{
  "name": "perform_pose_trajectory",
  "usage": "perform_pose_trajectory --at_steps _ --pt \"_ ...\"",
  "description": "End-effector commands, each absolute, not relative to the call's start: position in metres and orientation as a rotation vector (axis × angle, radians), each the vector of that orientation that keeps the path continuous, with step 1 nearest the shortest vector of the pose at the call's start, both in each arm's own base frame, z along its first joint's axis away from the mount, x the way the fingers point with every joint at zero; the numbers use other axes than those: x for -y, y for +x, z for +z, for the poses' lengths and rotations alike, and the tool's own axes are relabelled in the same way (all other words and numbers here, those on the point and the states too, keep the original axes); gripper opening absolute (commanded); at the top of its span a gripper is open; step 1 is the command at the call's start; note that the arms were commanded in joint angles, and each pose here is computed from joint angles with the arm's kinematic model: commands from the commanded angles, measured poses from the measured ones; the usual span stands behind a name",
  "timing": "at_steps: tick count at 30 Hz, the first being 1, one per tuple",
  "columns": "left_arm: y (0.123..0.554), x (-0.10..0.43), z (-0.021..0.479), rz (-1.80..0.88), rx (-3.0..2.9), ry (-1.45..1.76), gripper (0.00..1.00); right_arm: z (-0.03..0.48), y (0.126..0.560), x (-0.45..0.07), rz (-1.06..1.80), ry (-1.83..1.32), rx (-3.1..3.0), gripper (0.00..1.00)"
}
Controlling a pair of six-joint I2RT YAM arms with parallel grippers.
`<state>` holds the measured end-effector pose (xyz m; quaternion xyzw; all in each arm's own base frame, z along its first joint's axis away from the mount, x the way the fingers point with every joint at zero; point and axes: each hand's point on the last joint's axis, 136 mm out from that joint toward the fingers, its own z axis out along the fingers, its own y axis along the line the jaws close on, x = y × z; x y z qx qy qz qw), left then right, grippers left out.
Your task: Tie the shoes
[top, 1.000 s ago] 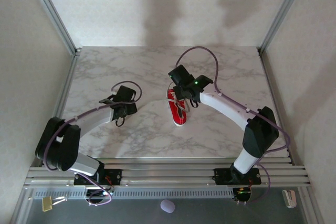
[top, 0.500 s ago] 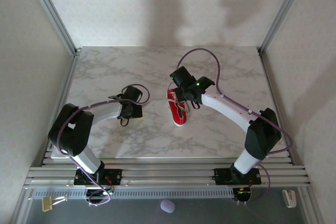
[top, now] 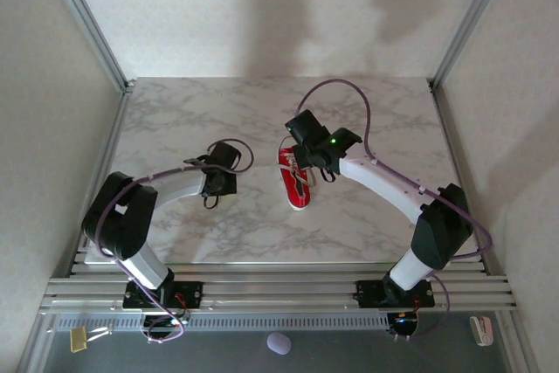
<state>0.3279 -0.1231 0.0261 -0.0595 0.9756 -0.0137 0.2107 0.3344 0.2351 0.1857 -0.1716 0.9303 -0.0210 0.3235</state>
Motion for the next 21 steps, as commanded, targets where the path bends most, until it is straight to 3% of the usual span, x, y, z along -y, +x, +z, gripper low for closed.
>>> perform_pose_trajectory --at_steps 1,13,21 --pt "0.346 0.139 0.079 -0.172 -2.574 -0.181 0.00 0.207 0.341 -0.229 -0.058 -0.387 -2.380 0.00" --pt "0.361 0.162 0.190 -0.502 -2.260 -0.213 0.00 0.230 0.330 -0.275 0.311 -0.498 -2.261 0.00" --pt "0.356 0.168 0.225 -0.597 -2.180 -0.182 0.00 0.220 0.335 -0.291 0.323 -0.537 -2.297 0.00"
